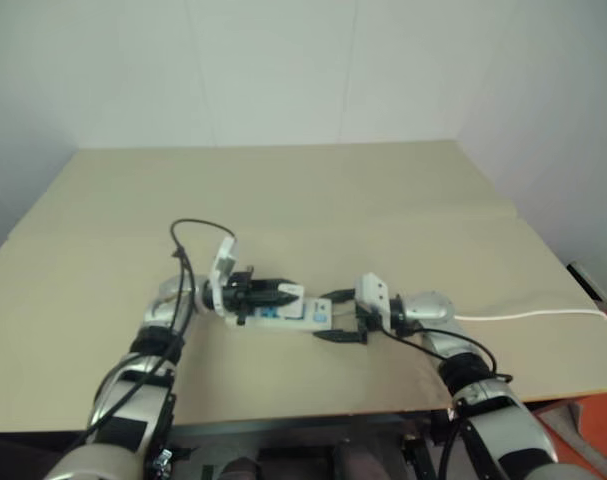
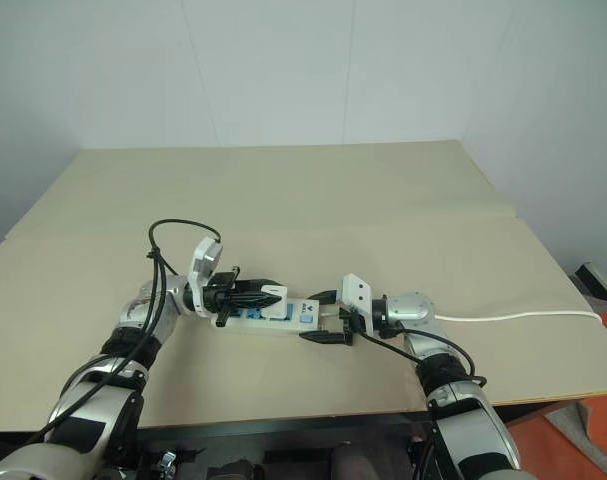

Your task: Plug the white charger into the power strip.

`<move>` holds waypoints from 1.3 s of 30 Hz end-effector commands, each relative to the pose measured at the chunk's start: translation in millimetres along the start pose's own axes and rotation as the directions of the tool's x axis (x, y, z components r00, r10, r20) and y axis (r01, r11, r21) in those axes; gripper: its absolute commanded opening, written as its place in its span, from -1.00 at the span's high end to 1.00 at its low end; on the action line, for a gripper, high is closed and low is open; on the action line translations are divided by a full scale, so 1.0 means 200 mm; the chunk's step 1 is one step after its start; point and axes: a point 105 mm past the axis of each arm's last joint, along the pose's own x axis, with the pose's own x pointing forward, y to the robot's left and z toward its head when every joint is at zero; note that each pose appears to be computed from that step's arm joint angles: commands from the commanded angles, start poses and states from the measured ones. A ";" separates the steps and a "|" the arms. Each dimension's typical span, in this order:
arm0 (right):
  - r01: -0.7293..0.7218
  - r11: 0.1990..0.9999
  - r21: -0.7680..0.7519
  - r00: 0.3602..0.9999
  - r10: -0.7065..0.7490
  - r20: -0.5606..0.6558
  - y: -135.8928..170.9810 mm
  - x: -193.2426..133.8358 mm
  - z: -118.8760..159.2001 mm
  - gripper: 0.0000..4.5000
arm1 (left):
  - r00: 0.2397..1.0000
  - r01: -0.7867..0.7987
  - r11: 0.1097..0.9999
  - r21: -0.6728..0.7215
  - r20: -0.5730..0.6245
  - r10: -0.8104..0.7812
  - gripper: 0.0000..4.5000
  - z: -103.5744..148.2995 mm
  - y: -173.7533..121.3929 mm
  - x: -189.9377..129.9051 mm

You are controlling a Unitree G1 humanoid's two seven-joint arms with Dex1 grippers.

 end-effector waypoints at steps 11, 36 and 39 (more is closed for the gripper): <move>-0.076 0.996 0.056 0.994 0.080 -0.081 0.12 0.03 -0.11 -0.51 | 0.998 0.031 0.999 0.028 -0.047 -0.030 0.55 -0.02 0.01 0.05; -0.055 0.998 0.042 0.998 0.056 -0.018 0.10 0.01 -0.05 -0.51 | 0.995 0.055 0.996 0.077 -0.087 -0.048 0.55 -0.10 -0.03 0.02; -0.068 0.997 0.040 0.998 0.068 -0.018 0.11 -0.01 -0.05 -0.51 | 0.995 0.043 0.995 0.087 -0.097 -0.034 0.55 -0.13 -0.04 -0.01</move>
